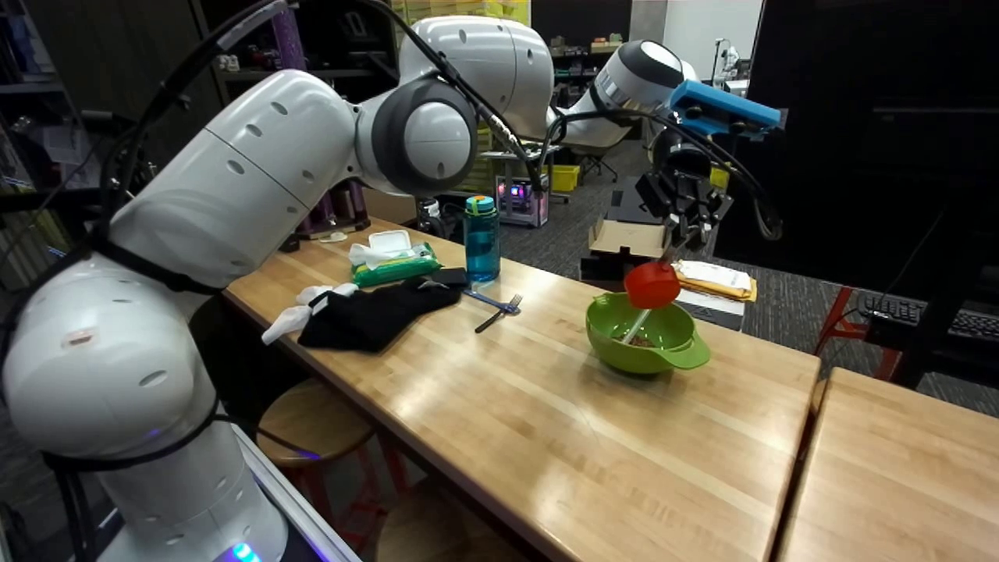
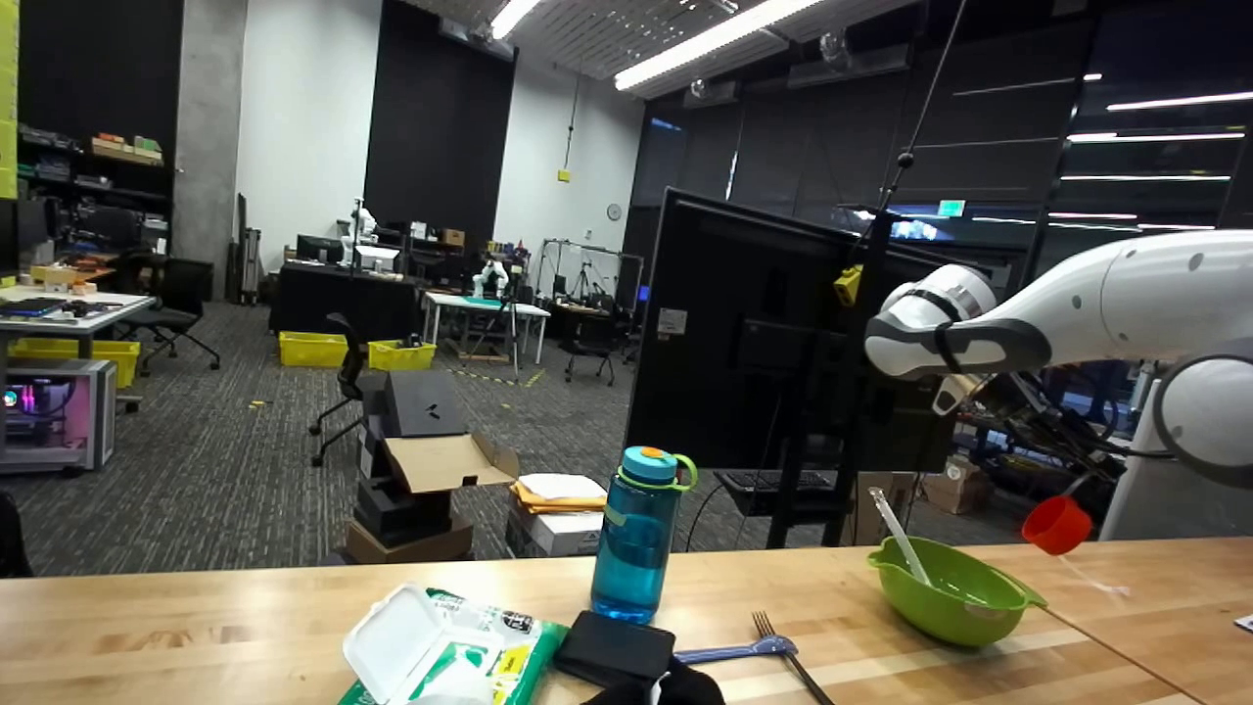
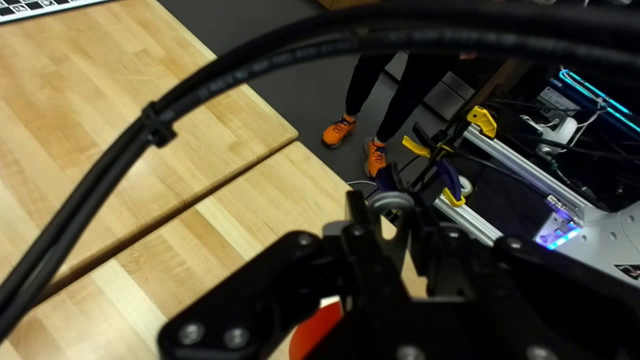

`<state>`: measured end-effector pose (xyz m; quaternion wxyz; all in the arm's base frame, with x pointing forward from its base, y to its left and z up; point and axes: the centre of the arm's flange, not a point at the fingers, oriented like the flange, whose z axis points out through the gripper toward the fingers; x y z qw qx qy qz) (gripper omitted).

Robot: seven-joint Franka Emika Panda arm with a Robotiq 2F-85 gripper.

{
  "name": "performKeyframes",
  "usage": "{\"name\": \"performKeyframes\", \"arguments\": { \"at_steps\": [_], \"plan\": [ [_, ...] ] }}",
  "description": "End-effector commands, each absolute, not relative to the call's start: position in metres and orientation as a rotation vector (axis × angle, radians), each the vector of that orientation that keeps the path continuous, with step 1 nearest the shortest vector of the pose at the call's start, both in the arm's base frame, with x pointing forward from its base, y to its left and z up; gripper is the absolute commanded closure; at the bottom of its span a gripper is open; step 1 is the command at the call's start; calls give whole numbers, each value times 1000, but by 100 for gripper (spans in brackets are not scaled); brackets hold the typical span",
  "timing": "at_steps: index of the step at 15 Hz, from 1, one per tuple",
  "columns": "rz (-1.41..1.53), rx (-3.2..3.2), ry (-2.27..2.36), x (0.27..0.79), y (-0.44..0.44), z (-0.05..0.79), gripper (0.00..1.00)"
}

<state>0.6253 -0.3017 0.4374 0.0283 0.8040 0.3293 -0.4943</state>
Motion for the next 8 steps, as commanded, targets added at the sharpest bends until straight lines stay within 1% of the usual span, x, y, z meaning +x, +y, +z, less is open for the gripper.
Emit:
{"name": "performKeyframes", "arguments": {
  "at_steps": [1, 8],
  "plan": [
    [-1574, 2474, 1019, 652, -309, 453, 94],
    [-1593, 2485, 1065, 662, -304, 457, 94]
  ]
}}
